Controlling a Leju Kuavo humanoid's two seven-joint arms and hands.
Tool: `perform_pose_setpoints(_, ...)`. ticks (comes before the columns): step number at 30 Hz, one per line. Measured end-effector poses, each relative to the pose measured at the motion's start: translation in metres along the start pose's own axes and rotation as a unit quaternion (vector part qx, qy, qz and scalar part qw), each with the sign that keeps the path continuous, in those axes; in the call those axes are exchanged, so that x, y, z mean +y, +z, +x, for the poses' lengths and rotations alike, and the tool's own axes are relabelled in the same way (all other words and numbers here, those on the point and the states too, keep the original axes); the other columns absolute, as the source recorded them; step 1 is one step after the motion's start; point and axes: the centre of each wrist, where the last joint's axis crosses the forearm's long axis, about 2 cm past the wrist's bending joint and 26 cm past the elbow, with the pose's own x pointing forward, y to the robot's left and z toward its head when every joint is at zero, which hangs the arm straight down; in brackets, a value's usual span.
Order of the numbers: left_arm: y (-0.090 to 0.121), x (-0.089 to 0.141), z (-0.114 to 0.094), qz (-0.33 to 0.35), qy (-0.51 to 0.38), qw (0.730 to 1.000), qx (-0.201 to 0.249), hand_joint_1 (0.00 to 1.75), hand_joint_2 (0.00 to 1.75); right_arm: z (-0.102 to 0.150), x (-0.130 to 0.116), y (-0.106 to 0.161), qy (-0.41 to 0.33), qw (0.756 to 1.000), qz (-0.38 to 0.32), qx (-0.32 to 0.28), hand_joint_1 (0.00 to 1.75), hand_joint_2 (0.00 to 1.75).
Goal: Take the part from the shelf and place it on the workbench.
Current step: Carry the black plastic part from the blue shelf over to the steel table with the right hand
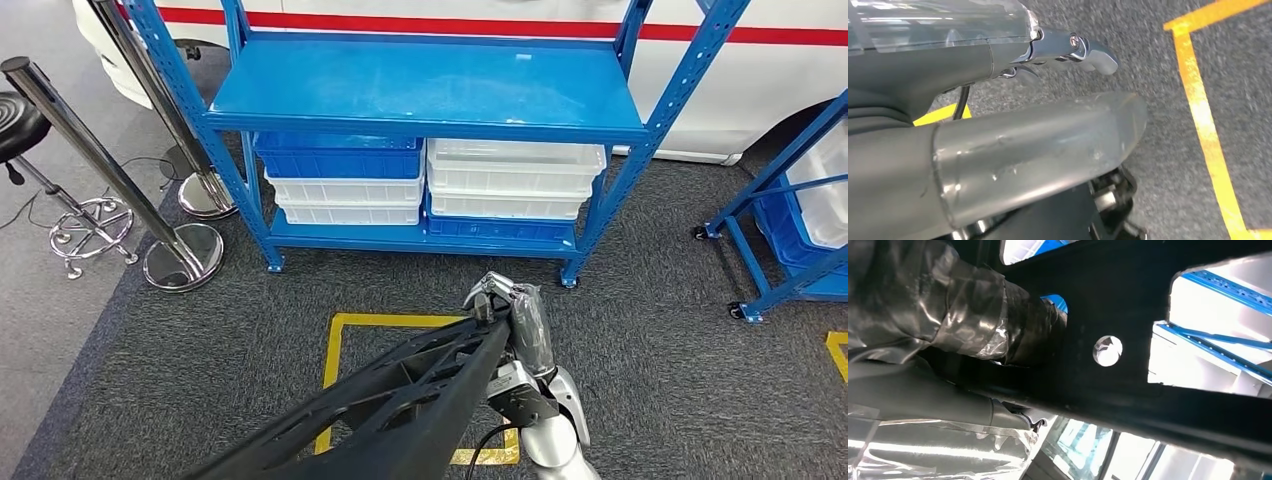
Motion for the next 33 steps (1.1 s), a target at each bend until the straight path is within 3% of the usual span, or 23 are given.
perform_pose_setpoints(33, -0.0003, 0.001, 0.0007, 0.001, 0.002, 1.0, -0.001, 0.0, 0.0, -0.0012, -0.0007, -0.0013, 0.0, 1.0, 0.004, 0.0, 1.75, 0.0)
